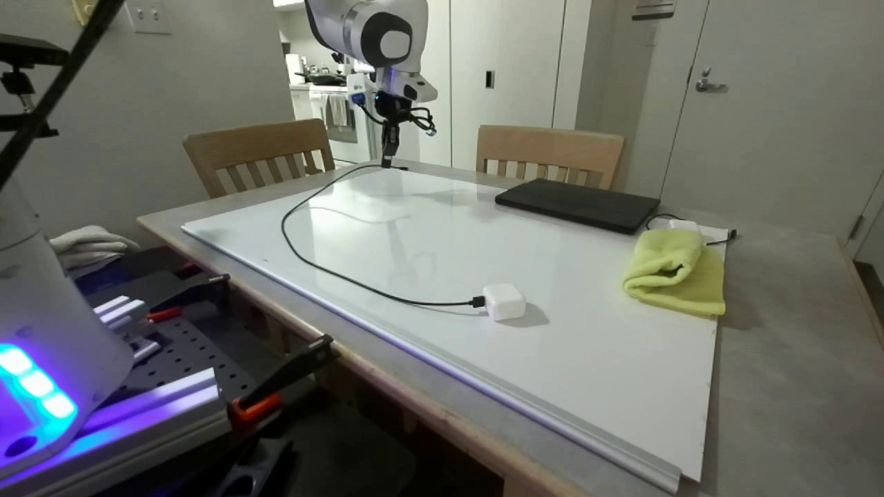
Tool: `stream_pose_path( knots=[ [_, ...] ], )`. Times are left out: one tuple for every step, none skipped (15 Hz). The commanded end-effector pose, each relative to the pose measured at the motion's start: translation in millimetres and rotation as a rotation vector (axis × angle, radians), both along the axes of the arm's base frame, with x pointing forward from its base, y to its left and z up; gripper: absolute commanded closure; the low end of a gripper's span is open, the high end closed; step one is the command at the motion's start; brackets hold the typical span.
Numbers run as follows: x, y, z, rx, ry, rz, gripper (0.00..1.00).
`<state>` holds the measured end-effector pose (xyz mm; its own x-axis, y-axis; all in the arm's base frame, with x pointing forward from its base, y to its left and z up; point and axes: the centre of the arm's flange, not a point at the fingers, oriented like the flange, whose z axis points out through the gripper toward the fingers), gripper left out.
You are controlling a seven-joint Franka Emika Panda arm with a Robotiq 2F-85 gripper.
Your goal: Uncoil the black charger
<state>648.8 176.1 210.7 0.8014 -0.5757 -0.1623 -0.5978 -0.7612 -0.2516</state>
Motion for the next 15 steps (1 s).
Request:
stream_pose_path(
  knots=[
    [23, 24, 0, 0.054, 0.002, 0.194, 0.99],
    [3, 14, 4, 0.019, -0.005, 0.107, 0.96],
    [6, 19, 5, 0.027, -0.009, 0.143, 0.96],
    [8, 23, 5, 0.031, -0.012, 0.159, 0.96],
    [10, 24, 4, 0.033, -0.012, 0.168, 0.96],
    [10, 24, 3, 0.034, -0.012, 0.172, 0.96],
    [11, 24, 2, 0.034, -0.012, 0.174, 0.96],
    [11, 24, 2, 0.034, -0.012, 0.174, 0.96],
    [10, 29, 3, 0.044, -0.009, 0.221, 0.99],
    [9, 38, 2, 0.064, -0.015, 0.301, 0.99],
    [7, 46, 3, 0.08, -0.02, 0.365, 0.99],
    [4, 58, 1, 0.092, -0.026, 0.416, 0.99],
    [1, 71, 2, 0.106, -0.032, 0.469, 0.99],
    [-2, 83, 2, 0.115, -0.035, 0.525, 0.99],
    [-5, 94, 1, 0.127, -0.039, 0.58, 0.99]
  ],
)
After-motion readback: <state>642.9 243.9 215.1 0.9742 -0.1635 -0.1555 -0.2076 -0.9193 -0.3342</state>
